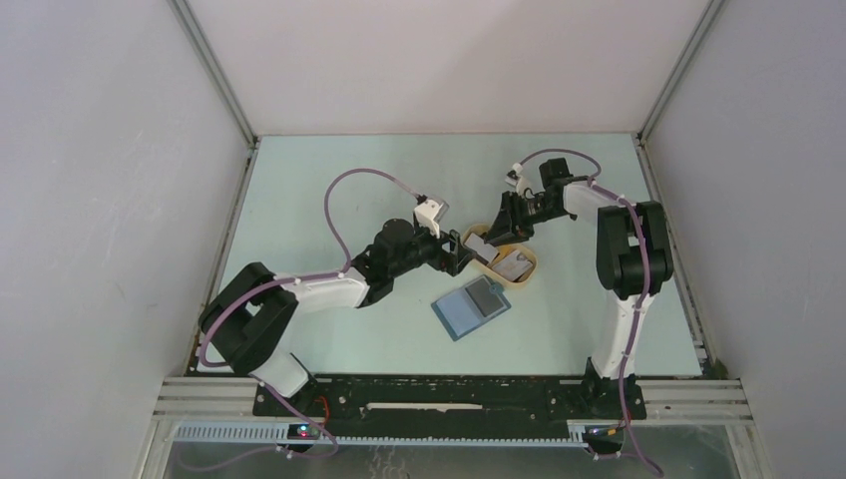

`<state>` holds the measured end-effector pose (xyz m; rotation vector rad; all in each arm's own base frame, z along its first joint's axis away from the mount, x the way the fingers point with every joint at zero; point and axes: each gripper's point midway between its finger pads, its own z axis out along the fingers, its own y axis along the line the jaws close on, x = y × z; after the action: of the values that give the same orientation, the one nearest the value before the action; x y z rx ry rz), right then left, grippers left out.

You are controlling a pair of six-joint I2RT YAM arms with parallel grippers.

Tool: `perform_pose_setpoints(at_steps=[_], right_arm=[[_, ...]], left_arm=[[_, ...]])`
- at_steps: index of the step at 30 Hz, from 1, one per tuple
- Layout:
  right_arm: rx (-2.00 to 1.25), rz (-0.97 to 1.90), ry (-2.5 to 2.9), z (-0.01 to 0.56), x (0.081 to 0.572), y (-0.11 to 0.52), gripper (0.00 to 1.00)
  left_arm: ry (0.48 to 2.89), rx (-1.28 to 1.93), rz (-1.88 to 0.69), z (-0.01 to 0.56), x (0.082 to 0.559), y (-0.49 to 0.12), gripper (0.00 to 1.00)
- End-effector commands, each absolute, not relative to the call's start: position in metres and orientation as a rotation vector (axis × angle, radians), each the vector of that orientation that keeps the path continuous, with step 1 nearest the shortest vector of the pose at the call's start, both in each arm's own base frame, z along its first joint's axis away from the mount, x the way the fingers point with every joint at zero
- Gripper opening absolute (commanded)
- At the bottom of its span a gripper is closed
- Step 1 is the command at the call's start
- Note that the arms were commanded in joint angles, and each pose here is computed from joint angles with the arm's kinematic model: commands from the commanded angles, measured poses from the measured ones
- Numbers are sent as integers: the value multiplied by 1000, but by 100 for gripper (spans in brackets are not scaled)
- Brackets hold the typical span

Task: Put the credit cards into the card holder
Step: Pick up the credit card from the storage box.

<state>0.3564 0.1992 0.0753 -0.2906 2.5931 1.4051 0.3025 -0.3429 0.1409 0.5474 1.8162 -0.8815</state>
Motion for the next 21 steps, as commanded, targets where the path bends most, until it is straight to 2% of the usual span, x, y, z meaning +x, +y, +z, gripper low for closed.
perform_pose_setpoints(at_steps=[1,5,14,21], right_arm=[[-293,1515,2546,90,356,207,50],[-304,1533,2533,93,355,209,47],[-304,1584,2529,96,350,214,35],[-298,1617,2543,93,346,218,34]], left_arm=[[1738,539,-922,172,308,-353,85],[1746,528,-923,170,311,-355,83],[1776,509,-893,164,316,-353,60],[1797,524,-899,160,317,-357,57]])
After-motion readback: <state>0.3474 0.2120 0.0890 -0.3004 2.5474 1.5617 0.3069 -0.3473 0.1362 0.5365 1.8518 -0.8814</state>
